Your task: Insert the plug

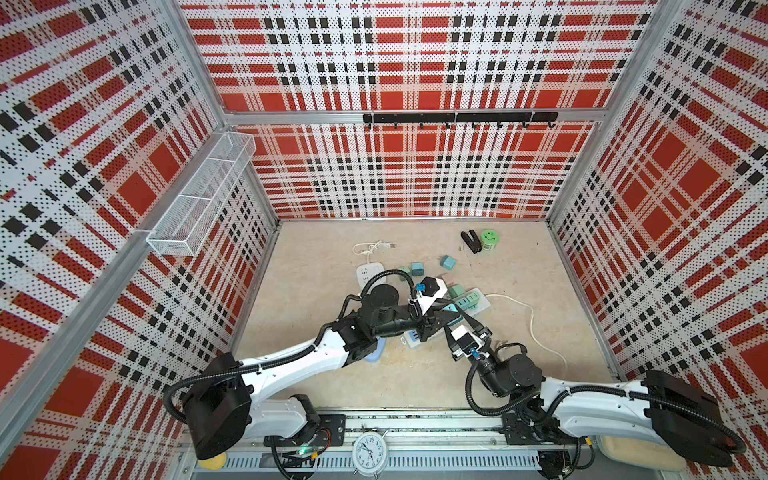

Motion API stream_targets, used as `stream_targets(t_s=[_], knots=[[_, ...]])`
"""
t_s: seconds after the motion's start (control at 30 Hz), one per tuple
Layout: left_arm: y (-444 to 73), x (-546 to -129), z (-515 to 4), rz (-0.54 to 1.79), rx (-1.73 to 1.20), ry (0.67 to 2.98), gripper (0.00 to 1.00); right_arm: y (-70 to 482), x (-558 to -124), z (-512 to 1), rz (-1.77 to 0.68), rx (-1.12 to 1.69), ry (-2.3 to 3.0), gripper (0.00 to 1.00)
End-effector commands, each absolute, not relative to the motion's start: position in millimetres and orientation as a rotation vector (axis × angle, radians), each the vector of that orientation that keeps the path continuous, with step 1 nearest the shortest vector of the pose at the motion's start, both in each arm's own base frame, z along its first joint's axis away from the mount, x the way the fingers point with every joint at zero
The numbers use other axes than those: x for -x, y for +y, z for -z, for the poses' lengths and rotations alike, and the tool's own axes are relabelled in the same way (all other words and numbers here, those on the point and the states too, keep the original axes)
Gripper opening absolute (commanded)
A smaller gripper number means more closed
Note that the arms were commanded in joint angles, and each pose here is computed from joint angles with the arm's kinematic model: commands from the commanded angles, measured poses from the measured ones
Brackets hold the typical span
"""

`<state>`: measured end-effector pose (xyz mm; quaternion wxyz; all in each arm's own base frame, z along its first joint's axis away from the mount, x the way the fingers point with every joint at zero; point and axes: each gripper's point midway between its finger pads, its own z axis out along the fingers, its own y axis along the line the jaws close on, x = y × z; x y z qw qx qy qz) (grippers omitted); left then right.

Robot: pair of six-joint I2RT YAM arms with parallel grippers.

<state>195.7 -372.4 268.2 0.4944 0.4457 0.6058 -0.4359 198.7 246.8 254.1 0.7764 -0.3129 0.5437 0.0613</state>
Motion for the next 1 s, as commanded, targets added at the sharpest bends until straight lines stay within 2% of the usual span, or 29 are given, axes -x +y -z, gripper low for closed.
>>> stream_targets(t_s=[0.0, 0.13, 0.4, 0.63, 0.97], knots=[[-372, -189, -245, 1.078, -1.144, 1.544, 0.02, 236, -196, -286, -0.220, 0.532, 1.118, 0.72], [-359, -211, -238, 1.011, -1.062, 1.600, 0.00, 230, -196, -278, -0.267, 0.493, 1.163, 0.88], [-330, -254, -216, 0.830, -0.903, 1.714, 0.00, 212, -197, -258, -0.322, 0.441, 1.293, 0.99], [-322, -269, -205, 0.780, -0.866, 1.753, 0.00, 148, -210, -242, -0.283, 0.127, 1.382, 1.00], [-340, -276, -177, 0.758, -0.955, 1.802, 0.00, 65, -262, -188, -0.174, -0.175, 1.672, 1.00]])
